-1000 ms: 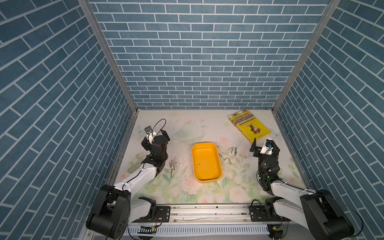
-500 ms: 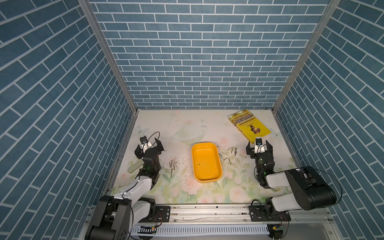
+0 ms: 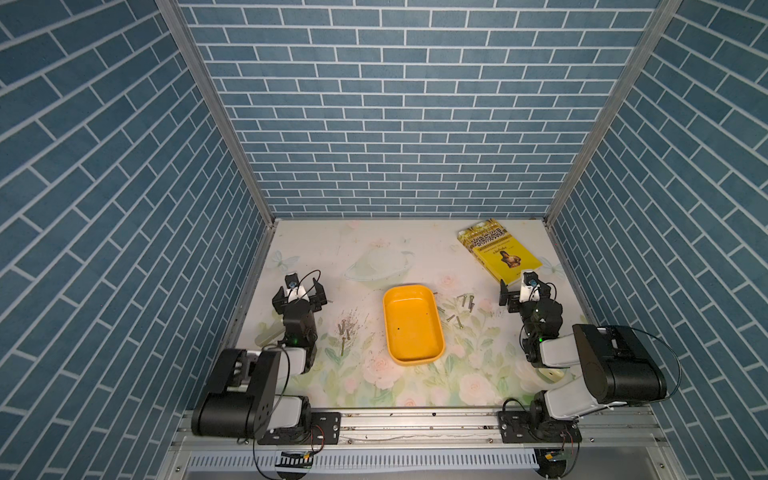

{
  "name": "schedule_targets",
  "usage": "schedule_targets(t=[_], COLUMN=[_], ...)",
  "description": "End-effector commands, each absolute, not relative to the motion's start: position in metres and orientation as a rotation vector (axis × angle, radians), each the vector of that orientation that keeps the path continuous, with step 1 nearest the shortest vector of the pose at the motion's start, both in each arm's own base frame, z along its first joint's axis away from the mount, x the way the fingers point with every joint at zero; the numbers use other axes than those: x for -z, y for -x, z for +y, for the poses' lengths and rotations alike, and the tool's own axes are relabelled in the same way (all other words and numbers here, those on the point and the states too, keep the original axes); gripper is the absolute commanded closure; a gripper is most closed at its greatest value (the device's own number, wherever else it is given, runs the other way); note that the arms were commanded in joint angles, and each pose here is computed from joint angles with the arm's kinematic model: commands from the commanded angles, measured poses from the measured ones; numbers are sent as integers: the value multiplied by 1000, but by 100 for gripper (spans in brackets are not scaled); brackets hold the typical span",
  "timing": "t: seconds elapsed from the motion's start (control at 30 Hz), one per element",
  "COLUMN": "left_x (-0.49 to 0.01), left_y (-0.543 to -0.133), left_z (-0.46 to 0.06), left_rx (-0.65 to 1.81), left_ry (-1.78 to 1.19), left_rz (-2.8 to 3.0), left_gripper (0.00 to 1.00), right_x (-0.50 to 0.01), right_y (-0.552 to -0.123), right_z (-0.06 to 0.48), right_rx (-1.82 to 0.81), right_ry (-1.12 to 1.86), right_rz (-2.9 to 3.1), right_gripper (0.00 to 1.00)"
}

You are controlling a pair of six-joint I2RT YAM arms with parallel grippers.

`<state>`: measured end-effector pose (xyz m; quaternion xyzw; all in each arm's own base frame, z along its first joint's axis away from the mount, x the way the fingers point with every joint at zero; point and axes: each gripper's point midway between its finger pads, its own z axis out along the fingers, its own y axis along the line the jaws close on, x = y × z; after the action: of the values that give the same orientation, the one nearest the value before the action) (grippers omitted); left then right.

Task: Take out the screws from the storage box
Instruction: Reset both arms

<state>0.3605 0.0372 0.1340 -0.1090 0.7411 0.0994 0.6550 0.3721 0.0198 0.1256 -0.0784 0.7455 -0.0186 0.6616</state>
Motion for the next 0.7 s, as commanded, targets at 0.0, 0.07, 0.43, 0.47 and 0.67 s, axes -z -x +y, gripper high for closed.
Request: schedule_targets(t=[0.0, 0.07, 0.43, 0.47, 0.67], left_x=[-131, -138, -131, -131, -131], left_y=[-367, -359, -371, -371, -371], left_z=[17, 11, 10, 9, 10], left_rx=[-131, -108, -96, -96, -95], left_ry=[130, 93, 84, 81, 83], left_rz=[1675, 1620, 1671, 1677, 1673], left_gripper=[3, 1, 0, 0, 0], right_x=[-124, -124, -125, -124, -124], right_y=[-375, -374, -373, -373, -374], right_z=[21, 21, 21, 21, 21], right_rx=[2, 3, 8, 7, 5], right_ry=[156, 157, 155, 156, 156], right_rz=[1697, 1697, 1693, 1693, 1695], right_gripper=[0, 0, 0, 0, 0])
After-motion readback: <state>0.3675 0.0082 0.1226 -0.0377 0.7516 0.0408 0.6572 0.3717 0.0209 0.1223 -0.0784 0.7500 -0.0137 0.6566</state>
